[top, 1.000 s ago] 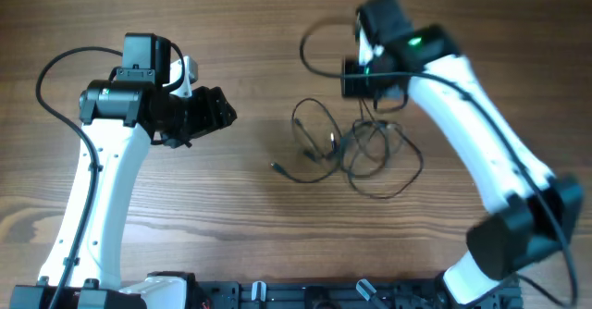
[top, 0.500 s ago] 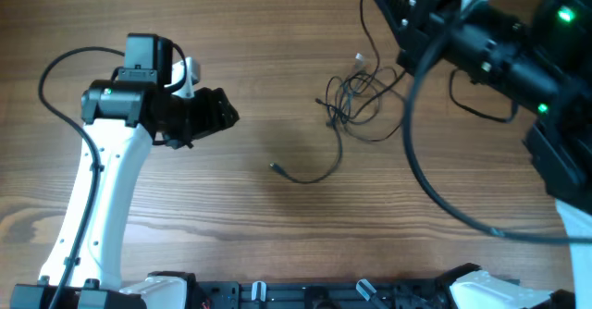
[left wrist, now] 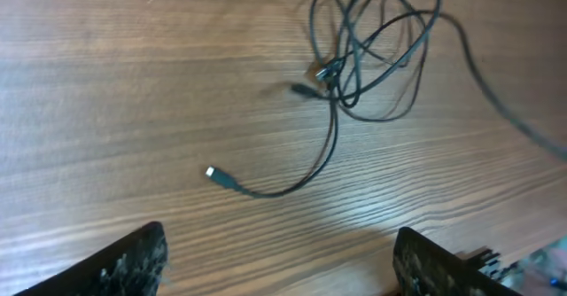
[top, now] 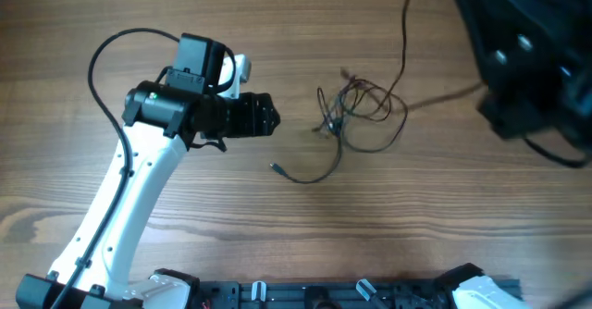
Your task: Untangle cables
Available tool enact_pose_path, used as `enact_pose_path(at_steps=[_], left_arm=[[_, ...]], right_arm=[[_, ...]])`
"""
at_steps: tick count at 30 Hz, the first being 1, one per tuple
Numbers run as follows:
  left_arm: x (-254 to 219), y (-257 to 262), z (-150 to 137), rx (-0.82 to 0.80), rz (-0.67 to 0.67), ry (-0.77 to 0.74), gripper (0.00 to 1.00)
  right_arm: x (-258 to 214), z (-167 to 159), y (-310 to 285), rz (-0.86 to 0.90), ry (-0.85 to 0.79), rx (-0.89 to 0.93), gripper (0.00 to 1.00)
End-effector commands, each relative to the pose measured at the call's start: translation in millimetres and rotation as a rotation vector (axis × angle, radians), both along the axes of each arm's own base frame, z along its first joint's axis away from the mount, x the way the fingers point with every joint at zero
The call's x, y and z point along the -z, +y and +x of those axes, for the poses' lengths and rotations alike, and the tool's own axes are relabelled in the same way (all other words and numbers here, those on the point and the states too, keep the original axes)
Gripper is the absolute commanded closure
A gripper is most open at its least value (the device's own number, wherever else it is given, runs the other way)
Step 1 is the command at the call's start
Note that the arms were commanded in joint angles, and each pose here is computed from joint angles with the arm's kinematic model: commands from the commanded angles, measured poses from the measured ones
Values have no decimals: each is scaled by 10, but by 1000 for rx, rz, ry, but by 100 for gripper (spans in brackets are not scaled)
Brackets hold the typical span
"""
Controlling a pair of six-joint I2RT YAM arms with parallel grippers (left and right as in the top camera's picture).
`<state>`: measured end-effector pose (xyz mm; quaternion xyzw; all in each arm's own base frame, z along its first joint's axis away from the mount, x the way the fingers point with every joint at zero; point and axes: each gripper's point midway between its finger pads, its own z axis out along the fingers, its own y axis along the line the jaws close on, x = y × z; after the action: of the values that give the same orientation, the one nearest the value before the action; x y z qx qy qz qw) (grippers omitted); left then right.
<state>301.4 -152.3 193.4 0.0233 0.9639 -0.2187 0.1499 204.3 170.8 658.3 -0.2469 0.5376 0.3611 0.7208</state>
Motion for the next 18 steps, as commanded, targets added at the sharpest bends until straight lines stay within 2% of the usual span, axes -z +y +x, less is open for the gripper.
enact_pose_path(at_steps=[1,3,6,8,10,12,13,17,18], left_arm=[[-55,-136,-61,106,18,-59,15],[-55,-201,-98,129,18,-59,13],[-56,-215,-104,133,18,-60,12],[-57,-216,-102,133,17,-61,11],[-57,-215,-103,133,18,-61,11],[-57,-215,-103,133,18,-61,11],[-56,-214,-103,133,18,-60,11],[-56,-214,-105,133,18,-60,11],[-53,-212,-110,133,19,-57,10]], right_arm=[[-115,0,-30,2,-69,28,96],[-197,10,-133,36,-85,87,96],[158,355,-386,19,99,300,96],[741,646,-613,-77,316,492,96],[1342,805,-761,-217,510,616,96],[1744,855,-829,-325,639,669,96],[2043,876,-910,-379,755,725,96],[2772,881,-1211,-461,1082,967,96],[2909,881,-1195,-492,1140,971,85]])
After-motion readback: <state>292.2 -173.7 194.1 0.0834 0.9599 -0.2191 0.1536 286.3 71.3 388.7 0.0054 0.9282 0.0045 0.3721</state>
